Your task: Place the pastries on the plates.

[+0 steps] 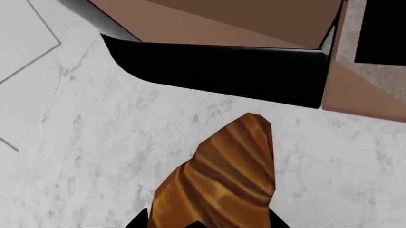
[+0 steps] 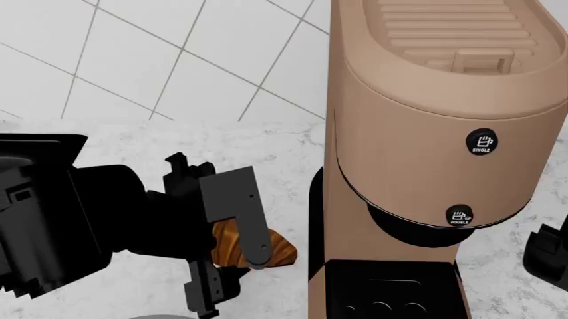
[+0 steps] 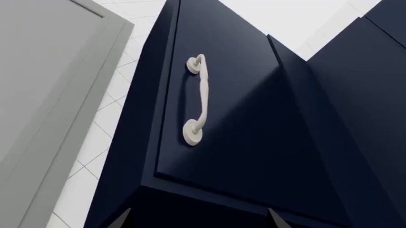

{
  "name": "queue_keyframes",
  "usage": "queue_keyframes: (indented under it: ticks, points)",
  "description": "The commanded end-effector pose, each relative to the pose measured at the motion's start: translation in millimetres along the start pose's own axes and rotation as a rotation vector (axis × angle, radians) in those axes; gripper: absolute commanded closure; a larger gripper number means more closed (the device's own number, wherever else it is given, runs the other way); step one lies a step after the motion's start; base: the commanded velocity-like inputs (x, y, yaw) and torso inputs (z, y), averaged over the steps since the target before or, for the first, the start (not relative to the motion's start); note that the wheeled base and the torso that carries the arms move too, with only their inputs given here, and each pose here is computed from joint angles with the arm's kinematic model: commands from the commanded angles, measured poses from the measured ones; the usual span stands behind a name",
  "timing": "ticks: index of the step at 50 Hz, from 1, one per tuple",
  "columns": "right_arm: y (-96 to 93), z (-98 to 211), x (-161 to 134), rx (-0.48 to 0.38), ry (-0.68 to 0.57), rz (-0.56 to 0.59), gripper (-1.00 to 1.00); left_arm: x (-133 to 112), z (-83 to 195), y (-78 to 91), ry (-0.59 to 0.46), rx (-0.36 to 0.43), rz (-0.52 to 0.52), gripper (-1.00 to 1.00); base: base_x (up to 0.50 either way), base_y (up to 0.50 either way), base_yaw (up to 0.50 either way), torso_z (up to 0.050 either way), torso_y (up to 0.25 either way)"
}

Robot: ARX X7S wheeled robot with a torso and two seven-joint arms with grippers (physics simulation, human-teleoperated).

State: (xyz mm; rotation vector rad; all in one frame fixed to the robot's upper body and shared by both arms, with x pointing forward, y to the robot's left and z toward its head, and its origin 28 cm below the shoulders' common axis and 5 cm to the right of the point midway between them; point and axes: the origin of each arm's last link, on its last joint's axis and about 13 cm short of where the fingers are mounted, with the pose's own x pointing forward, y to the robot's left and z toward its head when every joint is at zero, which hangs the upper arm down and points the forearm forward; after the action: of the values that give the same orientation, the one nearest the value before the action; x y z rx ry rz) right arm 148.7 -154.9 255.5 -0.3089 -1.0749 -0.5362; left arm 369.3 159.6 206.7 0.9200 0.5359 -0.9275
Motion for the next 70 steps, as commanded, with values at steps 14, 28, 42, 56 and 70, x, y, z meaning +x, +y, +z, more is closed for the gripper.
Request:
queue_keyframes:
  ticks: [14,28,42,56,70]
  points:
    - [2.6,1,1,0.02,-0.015,-0.02,-1.0,-46,12,-2.0,-0.118,-0.004,0.074,1.0,0.0,0.0,0.0,0.0,0.0]
    - [13.1,-3,3,0.041,-0.015,-0.017,-1.0,-83,8,1.2,-0.162,-0.002,0.206,1.0,0.0,0.0,0.0,0.0,0.0]
    - [17.7,-17,1,0.025,0.079,0.061,-1.0,-138,-4,-20.9,-0.208,0.019,0.397,1.0,0.0,0.0,0.0,0.0,0.0]
    - [22.2,-23,-4,-0.007,0.101,0.078,-1.0,-149,-32,-63.7,-0.267,-0.071,0.478,1.0,-0.06,0.0,0.0,0.0,0.0]
    - [22.5,-20,-2,0.0,0.107,0.083,-1.0,-153,-37,-68.5,-0.26,-0.102,0.501,1.0,-0.5,0.0,0.0,0.0,0.0]
